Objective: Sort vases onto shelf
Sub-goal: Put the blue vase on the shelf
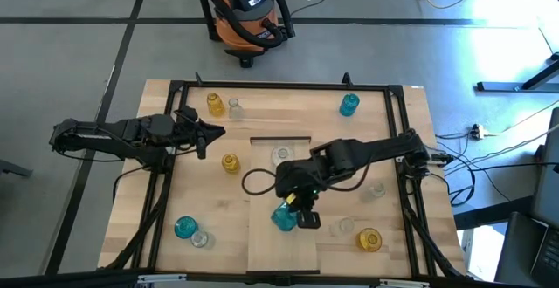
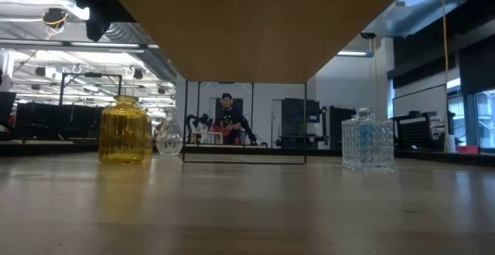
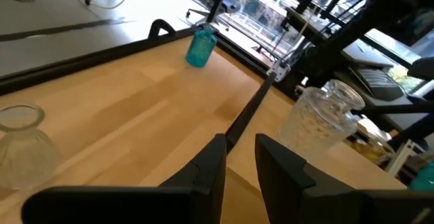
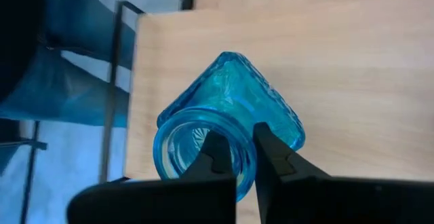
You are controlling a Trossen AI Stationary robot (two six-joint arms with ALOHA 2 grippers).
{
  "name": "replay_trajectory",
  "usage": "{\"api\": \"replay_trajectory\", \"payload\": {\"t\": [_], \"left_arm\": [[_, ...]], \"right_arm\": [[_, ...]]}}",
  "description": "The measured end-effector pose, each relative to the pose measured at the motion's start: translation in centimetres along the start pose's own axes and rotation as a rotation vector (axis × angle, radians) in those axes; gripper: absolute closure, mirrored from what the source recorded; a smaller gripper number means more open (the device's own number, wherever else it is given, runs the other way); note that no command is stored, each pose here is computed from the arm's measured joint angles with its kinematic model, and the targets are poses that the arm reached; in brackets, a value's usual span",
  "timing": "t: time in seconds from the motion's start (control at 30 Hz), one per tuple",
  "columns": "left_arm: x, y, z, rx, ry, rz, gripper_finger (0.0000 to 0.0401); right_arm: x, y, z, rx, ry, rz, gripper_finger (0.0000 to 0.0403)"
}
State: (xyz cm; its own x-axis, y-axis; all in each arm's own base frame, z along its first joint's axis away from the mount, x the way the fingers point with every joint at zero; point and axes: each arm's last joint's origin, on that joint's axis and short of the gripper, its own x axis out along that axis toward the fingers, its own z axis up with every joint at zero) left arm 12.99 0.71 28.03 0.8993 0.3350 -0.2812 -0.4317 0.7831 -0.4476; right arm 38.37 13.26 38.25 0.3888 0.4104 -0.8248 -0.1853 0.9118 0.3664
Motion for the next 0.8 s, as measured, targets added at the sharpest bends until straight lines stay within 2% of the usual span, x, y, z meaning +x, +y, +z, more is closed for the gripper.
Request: {"api": "replay_trajectory", "payload": {"t": [0.23, 0.6, 0.8], "left_arm": [[0.0, -0.1, 0.0, -0.001, 0.011, -0.017, 0.0329], [0.0, 0.0, 0.0, 0.005, 0.008, -0.014, 0.0329], [0.0, 0.0, 0.0, 0.004, 0.004, -0.007, 0.0329]], "right_arm": [[0.6, 0.0, 0.1, 0.011, 0.024, 0.035, 0.0387], [0.2, -0.2, 0.2, 0.042, 0.014, 0.025, 0.0294], [-0.9, -0.6, 0.8, 0.043, -0.050, 0.001, 0.0278]]}}
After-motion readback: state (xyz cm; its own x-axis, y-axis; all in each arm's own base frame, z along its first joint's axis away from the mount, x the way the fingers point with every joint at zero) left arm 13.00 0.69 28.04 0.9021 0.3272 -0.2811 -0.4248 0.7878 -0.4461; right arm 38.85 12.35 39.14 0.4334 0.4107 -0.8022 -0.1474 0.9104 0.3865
